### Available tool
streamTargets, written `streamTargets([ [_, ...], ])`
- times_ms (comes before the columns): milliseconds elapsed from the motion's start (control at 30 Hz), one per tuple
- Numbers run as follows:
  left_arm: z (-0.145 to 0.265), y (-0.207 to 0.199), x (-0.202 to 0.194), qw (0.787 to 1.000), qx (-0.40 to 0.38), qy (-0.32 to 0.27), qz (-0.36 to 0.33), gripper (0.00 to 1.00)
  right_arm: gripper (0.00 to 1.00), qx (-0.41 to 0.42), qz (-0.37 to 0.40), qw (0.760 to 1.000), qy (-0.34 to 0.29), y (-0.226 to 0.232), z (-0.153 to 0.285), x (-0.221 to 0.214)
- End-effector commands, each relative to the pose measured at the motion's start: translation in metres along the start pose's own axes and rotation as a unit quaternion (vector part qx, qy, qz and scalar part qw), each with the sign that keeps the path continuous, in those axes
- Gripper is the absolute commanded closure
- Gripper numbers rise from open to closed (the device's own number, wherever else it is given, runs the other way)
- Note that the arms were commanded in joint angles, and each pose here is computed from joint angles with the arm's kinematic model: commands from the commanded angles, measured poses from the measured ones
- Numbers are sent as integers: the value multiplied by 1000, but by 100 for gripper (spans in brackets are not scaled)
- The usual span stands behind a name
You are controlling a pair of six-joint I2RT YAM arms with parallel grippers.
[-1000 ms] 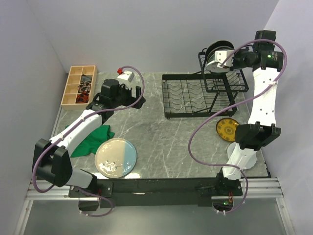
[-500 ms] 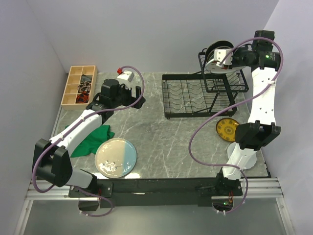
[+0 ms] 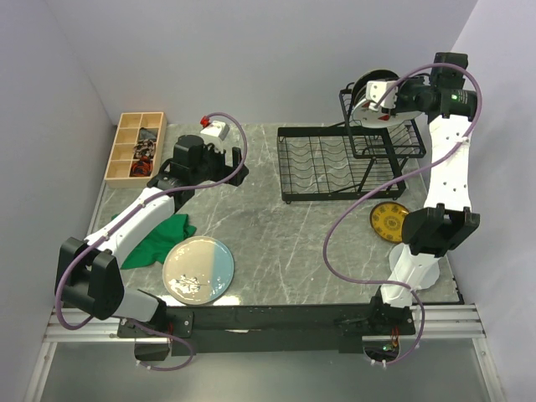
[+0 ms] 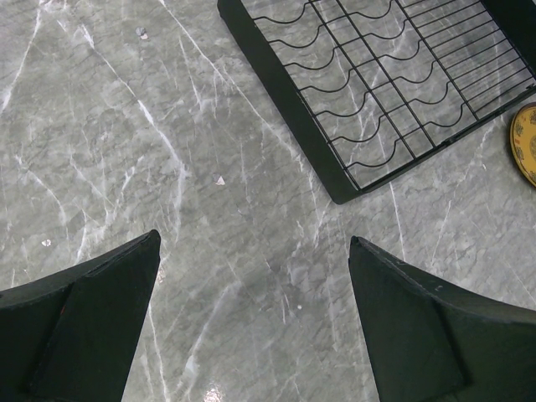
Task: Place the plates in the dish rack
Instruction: Insert the plate into the dish rack
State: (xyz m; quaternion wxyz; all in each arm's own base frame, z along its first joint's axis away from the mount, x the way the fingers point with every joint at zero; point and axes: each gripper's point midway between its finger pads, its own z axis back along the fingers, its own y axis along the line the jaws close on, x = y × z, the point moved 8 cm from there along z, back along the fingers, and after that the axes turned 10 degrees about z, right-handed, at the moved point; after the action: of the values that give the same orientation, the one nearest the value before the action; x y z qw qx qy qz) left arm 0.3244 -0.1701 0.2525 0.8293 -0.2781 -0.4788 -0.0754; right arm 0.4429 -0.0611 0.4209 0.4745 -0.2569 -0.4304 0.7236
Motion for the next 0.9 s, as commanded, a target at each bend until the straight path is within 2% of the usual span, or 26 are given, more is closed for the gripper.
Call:
streamTargets([
  [0, 9, -10, 24, 999, -11, -38, -2, 1, 56, -9, -13, 1000, -1, 0, -7, -5],
  [400, 12, -12, 26, 999, -12, -42, 4, 1, 44, -40, -31, 999, 1, -7, -2, -3],
  [500, 13, -12, 28, 999, -11, -44, 3, 1, 36, -62, -40, 997, -3, -15, 6, 2],
  [533, 14, -13, 29, 999, -11, -47, 2, 1, 30, -72, -44, 996, -2, -19, 10, 3],
  [600, 14, -13, 31, 999, -11, -52, 3, 1, 27, -82, -50, 995, -4, -22, 14, 6],
  [633, 14, -14, 32, 998, -12, -53, 3, 1, 20, -93, -55, 994, -5, -26, 20, 8],
  [667, 15, -15, 33, 998, -15, -56, 4, 1, 2, -96, -59, 994, -5, -27, 22, 10],
  [867, 20, -18, 40, 998, -16, -67, 7, 1, 0, -136, -93, 986, -22, -33, 43, 25],
])
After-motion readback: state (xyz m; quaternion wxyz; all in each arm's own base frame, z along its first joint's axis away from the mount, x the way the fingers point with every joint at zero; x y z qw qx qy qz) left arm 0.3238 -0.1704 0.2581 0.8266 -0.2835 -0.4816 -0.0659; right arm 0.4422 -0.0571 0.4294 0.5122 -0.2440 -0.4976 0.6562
